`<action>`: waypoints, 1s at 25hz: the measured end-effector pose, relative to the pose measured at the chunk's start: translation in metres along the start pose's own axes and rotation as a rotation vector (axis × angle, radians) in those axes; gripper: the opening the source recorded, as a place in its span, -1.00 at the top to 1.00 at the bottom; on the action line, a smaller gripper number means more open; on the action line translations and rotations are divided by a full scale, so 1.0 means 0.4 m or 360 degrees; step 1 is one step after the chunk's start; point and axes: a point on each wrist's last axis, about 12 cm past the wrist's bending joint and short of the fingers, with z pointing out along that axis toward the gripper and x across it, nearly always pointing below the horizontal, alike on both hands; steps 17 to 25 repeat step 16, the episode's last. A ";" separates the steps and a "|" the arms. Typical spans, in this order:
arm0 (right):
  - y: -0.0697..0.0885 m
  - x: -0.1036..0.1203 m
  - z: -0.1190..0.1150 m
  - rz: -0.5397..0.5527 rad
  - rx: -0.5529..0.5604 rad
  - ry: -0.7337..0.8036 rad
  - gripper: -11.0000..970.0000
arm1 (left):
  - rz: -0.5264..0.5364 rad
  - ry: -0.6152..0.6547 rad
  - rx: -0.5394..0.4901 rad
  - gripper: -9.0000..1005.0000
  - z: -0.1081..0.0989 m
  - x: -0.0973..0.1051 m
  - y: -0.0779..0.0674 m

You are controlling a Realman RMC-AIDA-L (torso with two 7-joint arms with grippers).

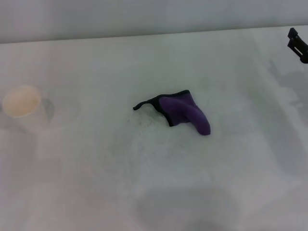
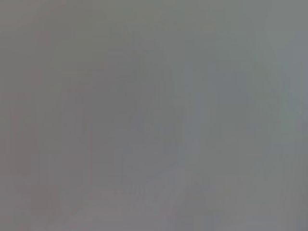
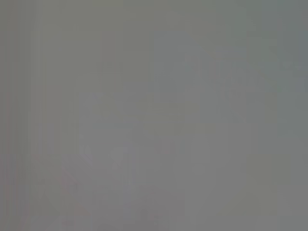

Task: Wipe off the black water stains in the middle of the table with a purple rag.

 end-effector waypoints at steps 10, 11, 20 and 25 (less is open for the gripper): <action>0.004 -0.013 0.018 0.0019 0.0007 -0.0030 -0.79 | -0.0158 -0.0005 -0.0010 -0.77 0.000 -0.003 0.007; 0.004 -0.012 0.019 0.0021 0.0007 -0.0027 -0.79 | -0.0157 -0.0005 -0.0008 -0.77 0.002 -0.004 0.006; 0.015 -0.011 0.024 0.0026 -0.0011 -0.0023 -0.79 | -0.0155 0.0067 -0.0007 -0.77 0.030 0.006 -0.003; 0.015 -0.011 0.024 0.0026 -0.0011 -0.0023 -0.79 | -0.0155 0.0067 -0.0007 -0.77 0.030 0.006 -0.003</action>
